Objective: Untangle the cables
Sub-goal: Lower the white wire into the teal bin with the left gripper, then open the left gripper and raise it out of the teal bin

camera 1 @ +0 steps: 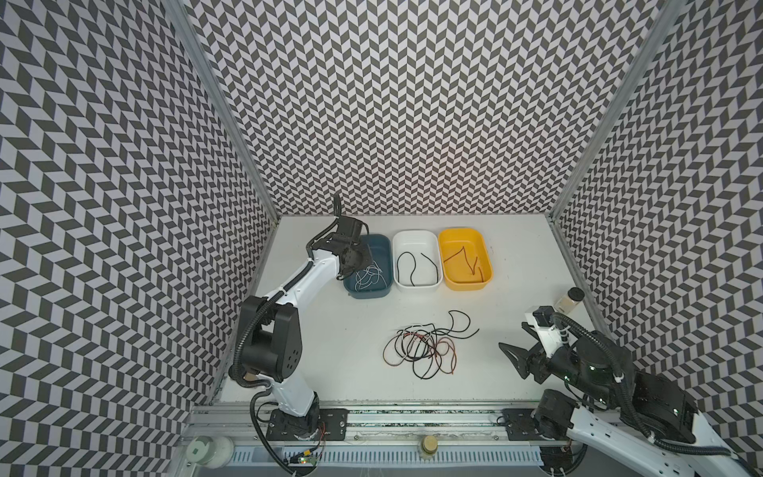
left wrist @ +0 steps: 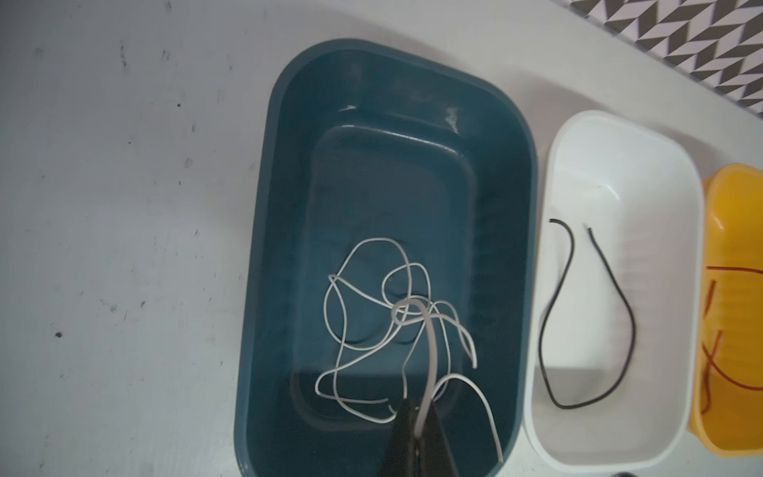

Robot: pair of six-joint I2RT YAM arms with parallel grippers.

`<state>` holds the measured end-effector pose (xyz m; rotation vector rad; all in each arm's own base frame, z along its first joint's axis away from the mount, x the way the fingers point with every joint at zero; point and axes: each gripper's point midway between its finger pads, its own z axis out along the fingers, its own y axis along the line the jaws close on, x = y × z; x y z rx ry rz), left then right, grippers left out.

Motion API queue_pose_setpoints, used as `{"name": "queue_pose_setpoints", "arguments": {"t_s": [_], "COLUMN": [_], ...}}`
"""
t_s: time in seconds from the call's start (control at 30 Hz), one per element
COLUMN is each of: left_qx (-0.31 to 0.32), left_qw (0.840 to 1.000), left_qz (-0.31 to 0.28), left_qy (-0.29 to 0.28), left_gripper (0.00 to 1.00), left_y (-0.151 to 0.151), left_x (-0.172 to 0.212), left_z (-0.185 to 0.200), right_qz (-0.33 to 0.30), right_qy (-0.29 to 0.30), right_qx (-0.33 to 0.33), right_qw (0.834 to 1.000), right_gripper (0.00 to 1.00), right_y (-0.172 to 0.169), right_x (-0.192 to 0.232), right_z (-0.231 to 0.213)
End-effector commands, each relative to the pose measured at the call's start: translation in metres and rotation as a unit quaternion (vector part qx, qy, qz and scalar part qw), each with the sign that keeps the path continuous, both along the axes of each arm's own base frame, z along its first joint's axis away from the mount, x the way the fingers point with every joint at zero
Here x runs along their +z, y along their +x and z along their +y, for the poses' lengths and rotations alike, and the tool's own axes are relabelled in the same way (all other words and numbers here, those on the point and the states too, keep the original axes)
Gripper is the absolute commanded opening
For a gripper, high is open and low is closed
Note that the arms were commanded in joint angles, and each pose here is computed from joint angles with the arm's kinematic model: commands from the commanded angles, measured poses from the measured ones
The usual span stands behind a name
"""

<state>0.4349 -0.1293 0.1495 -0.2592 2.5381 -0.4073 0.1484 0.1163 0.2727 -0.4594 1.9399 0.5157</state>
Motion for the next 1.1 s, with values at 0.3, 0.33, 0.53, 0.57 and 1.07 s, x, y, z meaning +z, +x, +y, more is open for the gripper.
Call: {"name": "queue_pose_setpoints", "arguments": {"t_s": [0.3,0.33,0.53,0.57,1.07], "left_qx": [-0.006,-0.004,-0.019,-0.022,-0.066], "left_qw": [0.999,0.999,0.998,0.998,0.987], "left_qz": [0.009,0.009,-0.014,-0.02,-0.142], "left_qy": [0.038,0.04,0.057,0.057,-0.037], "left_gripper": [0.26,0.26,0.37,0.39,0.85], "left_y": [0.003,0.004,0.011,0.012,-0.096], "left_x": [-0.001,0.001,0.033,0.041,0.148], "left_z": [0.006,0.007,0.009,0.008,0.008], "right_qz": [-0.023,-0.024,-0.024,-0.024,-0.008], "right_qy": [0.014,0.013,0.014,0.013,0.003], "right_qx": [-0.005,-0.006,-0.007,-0.008,-0.001], "right_qw": [1.0,1.0,1.0,1.0,1.0], "right_gripper": [0.81,0.81,0.81,0.81,0.82], "right_y": [0.002,0.002,0.002,0.002,0.005], "right_x": [0.009,0.008,0.009,0.008,0.003], "right_z": [-0.002,-0.002,-0.003,-0.003,0.004]}}
